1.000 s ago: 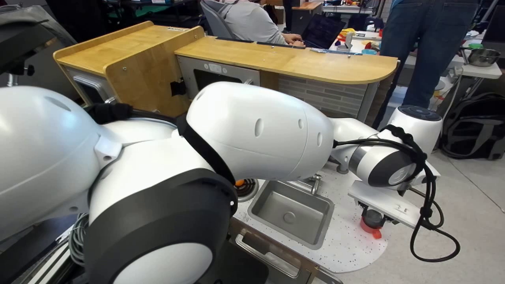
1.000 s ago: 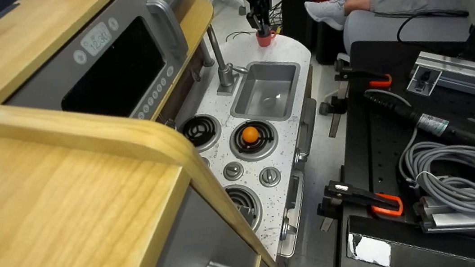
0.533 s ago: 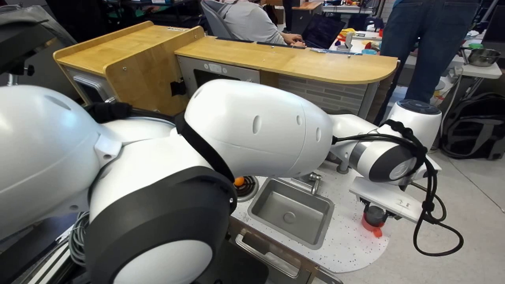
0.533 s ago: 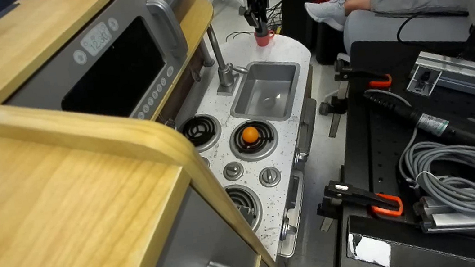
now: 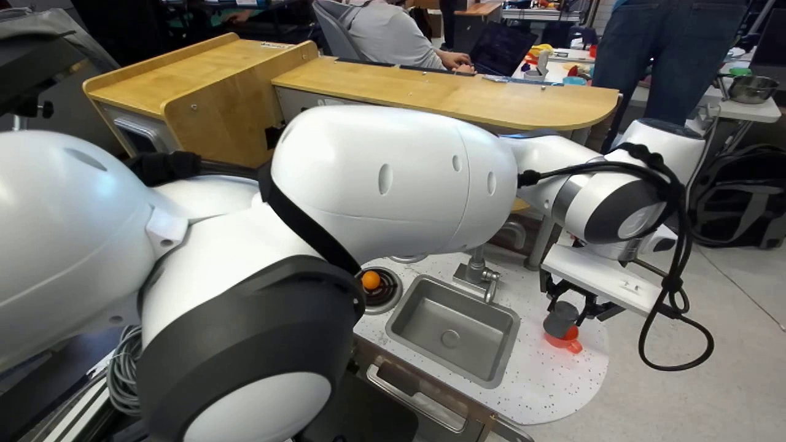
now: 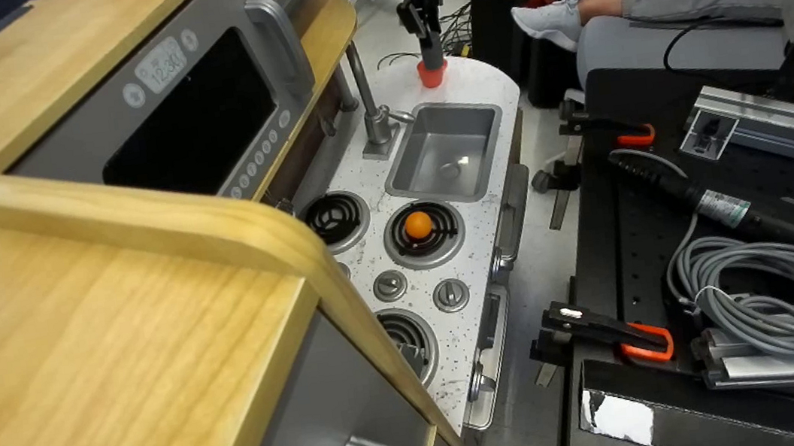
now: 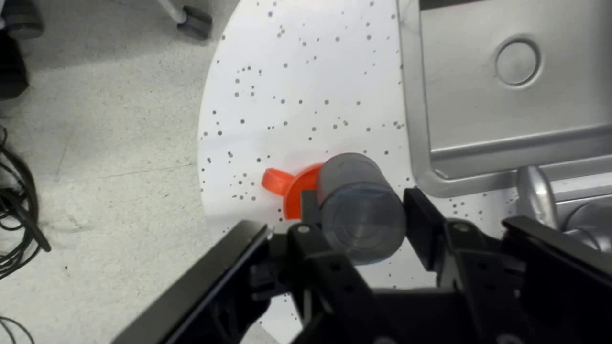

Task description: Remove the gray object from the cup

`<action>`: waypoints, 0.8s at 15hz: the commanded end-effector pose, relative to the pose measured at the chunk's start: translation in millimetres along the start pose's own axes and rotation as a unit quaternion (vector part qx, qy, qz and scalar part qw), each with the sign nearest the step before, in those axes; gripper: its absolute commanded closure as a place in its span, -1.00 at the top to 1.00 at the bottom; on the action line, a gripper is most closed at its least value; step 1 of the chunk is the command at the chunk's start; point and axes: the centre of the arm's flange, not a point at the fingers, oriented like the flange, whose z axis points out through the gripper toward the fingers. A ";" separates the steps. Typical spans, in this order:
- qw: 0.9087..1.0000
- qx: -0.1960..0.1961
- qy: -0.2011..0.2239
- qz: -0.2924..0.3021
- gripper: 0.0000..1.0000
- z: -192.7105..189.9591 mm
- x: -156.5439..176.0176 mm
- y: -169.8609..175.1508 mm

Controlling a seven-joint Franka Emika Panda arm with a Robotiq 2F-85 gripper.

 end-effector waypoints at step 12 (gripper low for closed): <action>1.000 -0.004 -0.024 -0.005 -0.56 32.3 -47.0 18.8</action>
